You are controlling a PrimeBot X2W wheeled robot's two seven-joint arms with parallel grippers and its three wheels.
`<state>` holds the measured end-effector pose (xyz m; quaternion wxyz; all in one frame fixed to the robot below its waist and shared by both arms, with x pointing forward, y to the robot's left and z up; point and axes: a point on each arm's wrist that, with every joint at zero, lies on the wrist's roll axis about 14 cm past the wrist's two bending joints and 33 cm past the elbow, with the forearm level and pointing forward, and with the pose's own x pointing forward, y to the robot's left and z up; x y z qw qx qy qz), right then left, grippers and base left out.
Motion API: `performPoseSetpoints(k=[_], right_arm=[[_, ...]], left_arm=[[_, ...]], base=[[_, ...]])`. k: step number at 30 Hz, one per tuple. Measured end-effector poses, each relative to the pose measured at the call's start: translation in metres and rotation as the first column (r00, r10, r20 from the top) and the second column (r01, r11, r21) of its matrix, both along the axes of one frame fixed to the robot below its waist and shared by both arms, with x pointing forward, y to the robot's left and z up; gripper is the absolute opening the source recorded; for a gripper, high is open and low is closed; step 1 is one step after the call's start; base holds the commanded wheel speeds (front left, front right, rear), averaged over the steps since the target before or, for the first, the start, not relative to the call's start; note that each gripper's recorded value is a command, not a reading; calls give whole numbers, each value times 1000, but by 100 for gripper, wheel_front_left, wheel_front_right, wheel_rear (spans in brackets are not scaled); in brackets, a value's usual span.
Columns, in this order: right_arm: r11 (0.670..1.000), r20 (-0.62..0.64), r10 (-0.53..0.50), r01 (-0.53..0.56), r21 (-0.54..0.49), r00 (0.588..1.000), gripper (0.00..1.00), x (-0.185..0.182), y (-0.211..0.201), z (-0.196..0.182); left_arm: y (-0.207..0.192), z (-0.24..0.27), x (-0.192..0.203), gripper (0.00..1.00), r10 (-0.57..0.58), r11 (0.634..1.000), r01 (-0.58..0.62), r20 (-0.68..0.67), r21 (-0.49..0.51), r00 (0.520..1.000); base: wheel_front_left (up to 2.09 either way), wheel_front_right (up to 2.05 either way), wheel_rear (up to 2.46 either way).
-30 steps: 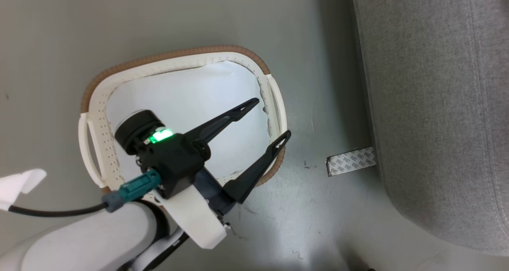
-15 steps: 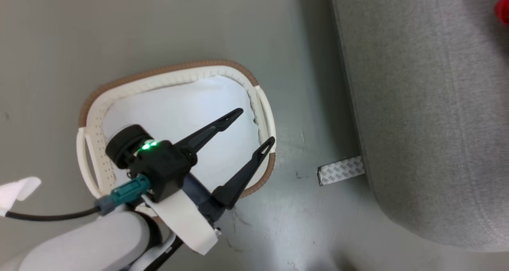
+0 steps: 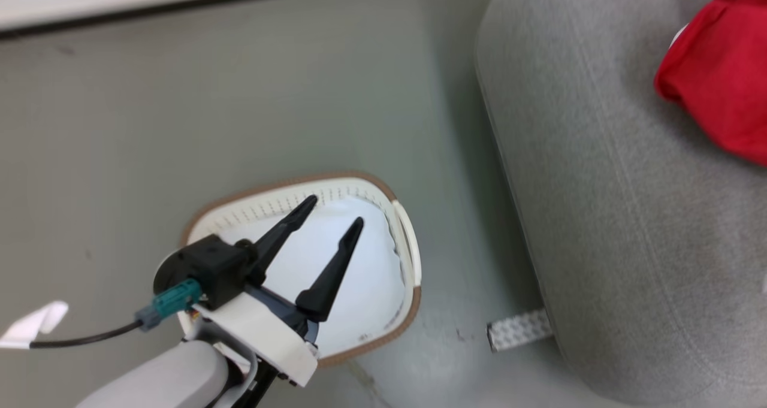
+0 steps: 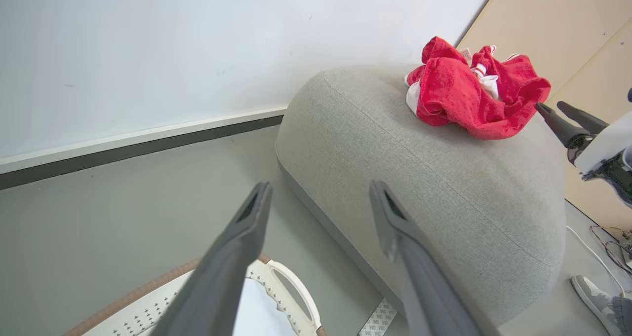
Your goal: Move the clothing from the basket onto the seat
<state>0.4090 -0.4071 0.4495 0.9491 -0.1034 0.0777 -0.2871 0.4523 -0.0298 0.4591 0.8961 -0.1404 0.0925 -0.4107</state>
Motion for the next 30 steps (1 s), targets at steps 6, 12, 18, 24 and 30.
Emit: performPoseSetpoints(k=[6, 12, 18, 24, 30], right_arm=[[989, 97, 142, -145, 23, 985, 100, -5, 45, 27], [958, 157, 261, -275, 77, 953, 100, -15, 92, 34], [901, 169, 384, -408, 145, 908, 100, -21, 144, 24], [828, 183, 483, -515, 224, 856, 100, -37, 192, 13], [766, 220, 546, -588, 261, 808, 100, -46, 225, 15]], left_arm=[[27, 30, -4, 100, 147, 989, -147, 62, -7, 987], [62, 39, -24, 100, 279, 960, -279, 75, -13, 957], [106, 37, -47, 100, 434, 900, -435, 78, -6, 897], [156, 32, -78, 100, 581, 812, -584, 86, 10, 810], [189, 27, -109, 100, 655, 751, -660, 102, 25, 749]], base=[[0, 0, 0], [0, 0, 0], [0, 0, 0], [0, 0, 0], [0, 0, 0]])
